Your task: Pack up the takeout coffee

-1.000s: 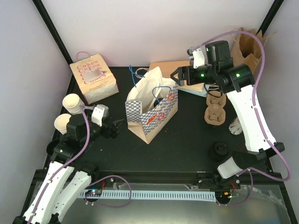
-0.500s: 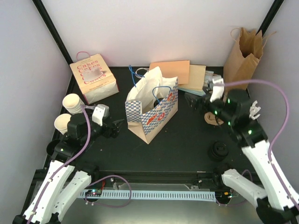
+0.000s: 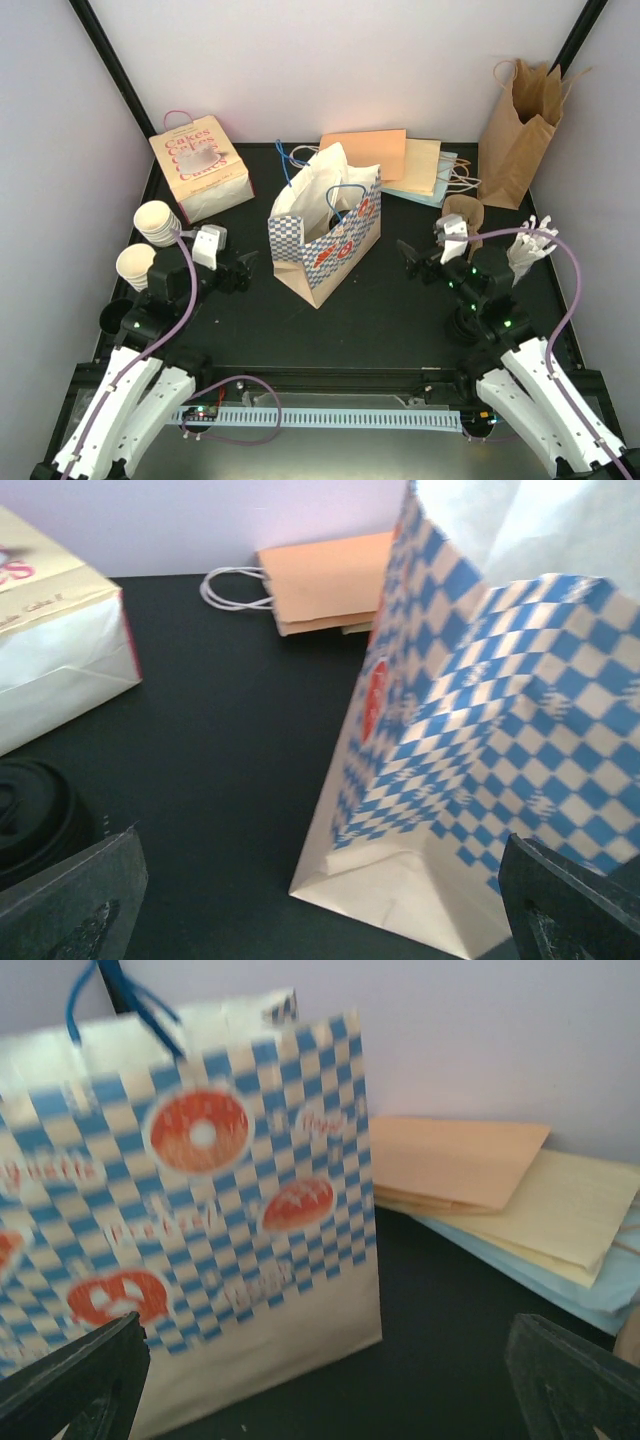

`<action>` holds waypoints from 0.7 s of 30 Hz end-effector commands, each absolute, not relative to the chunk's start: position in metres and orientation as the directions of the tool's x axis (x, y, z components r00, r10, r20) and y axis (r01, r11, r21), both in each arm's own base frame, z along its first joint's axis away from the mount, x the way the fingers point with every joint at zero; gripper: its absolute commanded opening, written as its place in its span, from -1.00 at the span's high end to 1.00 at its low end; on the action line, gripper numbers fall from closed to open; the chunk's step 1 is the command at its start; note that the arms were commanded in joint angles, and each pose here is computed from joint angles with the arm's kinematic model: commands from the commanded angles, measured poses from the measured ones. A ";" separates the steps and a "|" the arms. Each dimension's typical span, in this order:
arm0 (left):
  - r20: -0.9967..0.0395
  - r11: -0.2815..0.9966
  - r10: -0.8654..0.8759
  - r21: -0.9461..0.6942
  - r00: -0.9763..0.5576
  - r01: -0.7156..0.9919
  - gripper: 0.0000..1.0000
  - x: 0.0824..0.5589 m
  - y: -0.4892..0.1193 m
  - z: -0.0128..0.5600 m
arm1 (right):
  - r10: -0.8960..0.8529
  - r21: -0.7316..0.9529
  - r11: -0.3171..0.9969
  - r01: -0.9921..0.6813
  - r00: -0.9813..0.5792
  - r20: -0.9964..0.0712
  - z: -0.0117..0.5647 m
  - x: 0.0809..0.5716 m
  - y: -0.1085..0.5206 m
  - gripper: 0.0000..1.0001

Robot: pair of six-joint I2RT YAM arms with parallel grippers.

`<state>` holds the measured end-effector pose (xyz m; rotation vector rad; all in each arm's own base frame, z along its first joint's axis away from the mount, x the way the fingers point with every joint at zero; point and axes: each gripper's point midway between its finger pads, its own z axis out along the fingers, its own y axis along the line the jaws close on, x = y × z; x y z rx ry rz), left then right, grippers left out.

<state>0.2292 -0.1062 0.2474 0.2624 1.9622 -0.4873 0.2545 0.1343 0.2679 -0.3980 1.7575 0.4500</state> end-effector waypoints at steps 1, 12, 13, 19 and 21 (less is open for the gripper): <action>-0.935 0.943 -0.109 -0.204 -0.337 0.261 -0.98 0.243 -0.082 0.257 | -0.098 -0.048 0.854 -0.518 -0.070 -0.993 0.263 0.248 0.133 -1.00; -0.906 0.969 -0.247 -0.238 -0.342 -0.070 -0.97 0.275 -0.040 0.221 | -0.087 -0.080 0.945 -0.317 -0.009 -0.996 0.235 0.271 0.095 -0.99; -0.914 0.972 -0.234 -0.216 -0.330 -0.091 -0.97 0.277 -0.035 0.220 | -0.080 -0.075 0.951 -0.299 -0.006 -0.997 0.233 0.275 0.092 -1.00; -0.975 0.990 -0.096 -0.072 -0.198 -0.123 -0.98 0.288 -0.021 0.225 | -0.032 -0.040 0.991 -0.127 0.064 -0.997 0.221 0.291 0.056 -0.99; -0.987 0.993 -0.059 -0.042 -0.147 -0.113 -0.97 0.293 -0.022 0.223 | -0.054 -0.063 0.993 -0.095 0.093 -0.994 0.215 0.292 0.049 -0.96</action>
